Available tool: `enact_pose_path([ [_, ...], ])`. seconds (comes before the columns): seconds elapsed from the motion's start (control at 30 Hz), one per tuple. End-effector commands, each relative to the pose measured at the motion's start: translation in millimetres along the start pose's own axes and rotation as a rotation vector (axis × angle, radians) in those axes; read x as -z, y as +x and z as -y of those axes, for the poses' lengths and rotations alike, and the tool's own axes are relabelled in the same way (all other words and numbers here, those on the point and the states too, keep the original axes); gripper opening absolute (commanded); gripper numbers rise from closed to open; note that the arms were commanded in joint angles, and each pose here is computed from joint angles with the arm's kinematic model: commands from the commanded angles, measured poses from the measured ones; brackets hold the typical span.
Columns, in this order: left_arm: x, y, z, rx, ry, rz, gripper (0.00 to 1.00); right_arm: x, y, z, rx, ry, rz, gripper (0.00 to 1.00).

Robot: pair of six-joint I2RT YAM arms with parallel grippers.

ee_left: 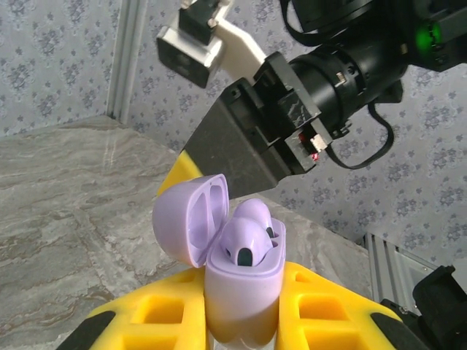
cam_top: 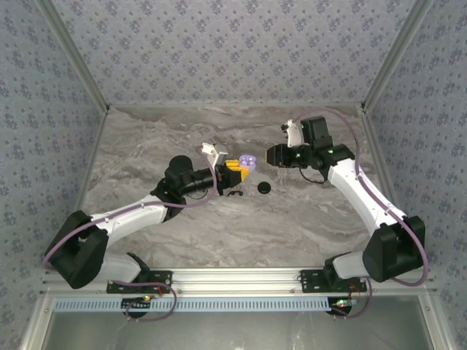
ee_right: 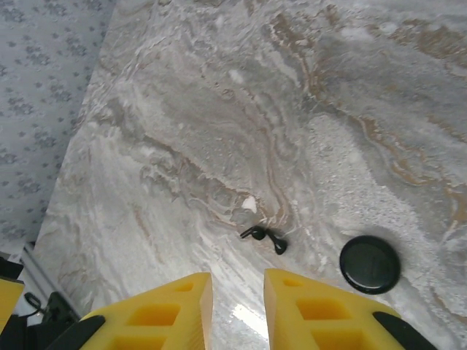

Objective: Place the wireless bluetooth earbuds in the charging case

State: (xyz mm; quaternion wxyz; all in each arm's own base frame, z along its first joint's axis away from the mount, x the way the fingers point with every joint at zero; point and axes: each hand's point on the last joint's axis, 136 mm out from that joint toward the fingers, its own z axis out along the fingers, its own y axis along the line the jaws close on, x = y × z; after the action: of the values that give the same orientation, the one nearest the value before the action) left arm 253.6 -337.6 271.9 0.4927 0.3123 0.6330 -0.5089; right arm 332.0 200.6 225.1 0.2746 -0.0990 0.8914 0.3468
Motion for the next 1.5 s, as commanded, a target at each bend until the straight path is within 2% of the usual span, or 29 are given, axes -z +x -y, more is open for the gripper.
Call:
enact_pose_path([
  [0.0, -1, -30, 17, -0.053, 0.074, 0.072, 0.07, -4, 5, -17, 0.027, -0.099, -0.034, 0.25],
  [0.3, -3, -33, 26, -0.049, 0.13, 0.076, 0.07, -16, 13, -32, 0.046, -0.18, -0.085, 0.21],
  [0.57, -6, -28, 24, -0.03, 0.136, 0.059, 0.07, -13, 5, -52, 0.095, -0.235, -0.077, 0.21],
  [1.07, -10, -13, 13, 0.026, 0.107, 0.021, 0.07, -3, 0, -78, 0.149, -0.327, -0.055, 0.21],
  [1.47, -12, 1, -2, 0.073, 0.043, -0.017, 0.07, 3, 0, -77, 0.173, -0.308, -0.021, 0.2],
])
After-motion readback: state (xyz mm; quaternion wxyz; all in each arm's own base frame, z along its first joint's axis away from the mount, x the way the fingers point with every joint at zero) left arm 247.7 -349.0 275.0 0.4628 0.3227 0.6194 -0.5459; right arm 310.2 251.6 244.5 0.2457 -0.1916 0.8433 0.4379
